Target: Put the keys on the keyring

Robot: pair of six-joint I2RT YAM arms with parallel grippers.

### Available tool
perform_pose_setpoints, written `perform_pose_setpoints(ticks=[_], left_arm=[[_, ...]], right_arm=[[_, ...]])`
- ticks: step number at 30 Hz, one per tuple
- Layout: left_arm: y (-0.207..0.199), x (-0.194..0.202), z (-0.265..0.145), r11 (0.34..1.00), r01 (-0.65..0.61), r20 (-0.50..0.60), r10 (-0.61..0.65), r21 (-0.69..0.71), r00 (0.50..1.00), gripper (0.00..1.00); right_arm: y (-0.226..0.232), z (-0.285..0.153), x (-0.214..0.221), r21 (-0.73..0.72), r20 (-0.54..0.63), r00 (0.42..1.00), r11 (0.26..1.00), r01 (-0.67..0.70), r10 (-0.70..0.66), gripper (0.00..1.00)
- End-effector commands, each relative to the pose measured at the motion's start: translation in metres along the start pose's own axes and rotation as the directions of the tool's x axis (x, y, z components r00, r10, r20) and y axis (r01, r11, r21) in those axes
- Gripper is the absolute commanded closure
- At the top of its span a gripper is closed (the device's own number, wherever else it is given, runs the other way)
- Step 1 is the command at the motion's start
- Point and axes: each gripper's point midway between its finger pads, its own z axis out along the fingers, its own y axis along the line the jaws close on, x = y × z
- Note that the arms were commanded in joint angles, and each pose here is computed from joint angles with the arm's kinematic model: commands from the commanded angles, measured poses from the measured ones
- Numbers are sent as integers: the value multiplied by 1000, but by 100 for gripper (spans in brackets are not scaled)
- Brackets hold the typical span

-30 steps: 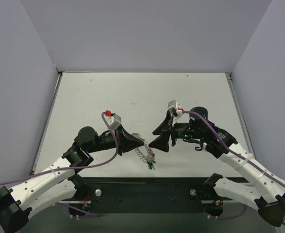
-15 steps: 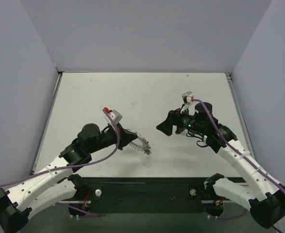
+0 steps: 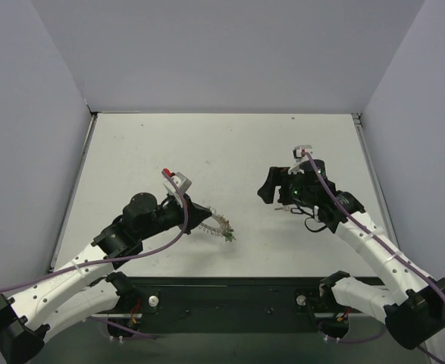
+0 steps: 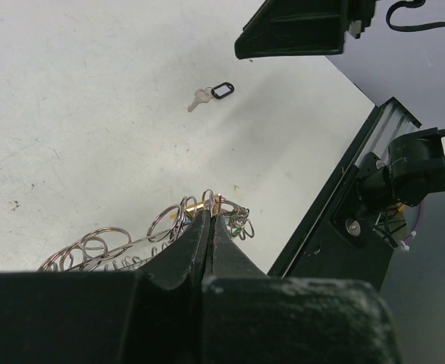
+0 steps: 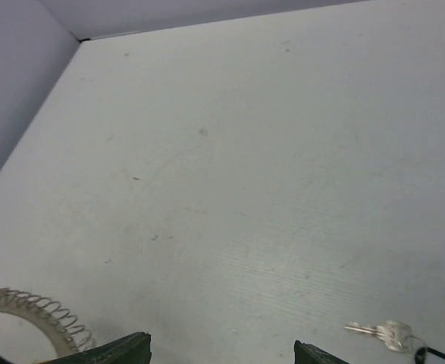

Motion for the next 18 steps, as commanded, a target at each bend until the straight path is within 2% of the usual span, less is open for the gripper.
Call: perform_pose_setpoints(ticks=[1,2,5,13,14,18], left_arm=[[-17,-46,-5,998,-56,125,51,37,991,100],[-17,-45,-5,998,-56,123,51,38,991,100],[-17,-43,-4,997,-63,119,58,40,991,100],[-20,-42,-5,995,-76,122,67,64,990,100],[-21,-43,-5,994,-78,126,69,70,990,100],[-23,-42,-7,994,-78,132,67,79,989,100]], right_arm=[[-57,2,7,310,-41,997,949,-54,70,27],[-70,-1,12,375,-57,995,925,-55,82,27],[-89,4,24,448,-108,985,891,-71,132,27],[-130,23,60,535,-213,939,836,-118,269,29],[-133,25,61,540,-219,936,833,-118,275,34],[-145,35,65,563,-251,924,820,-102,288,41]])
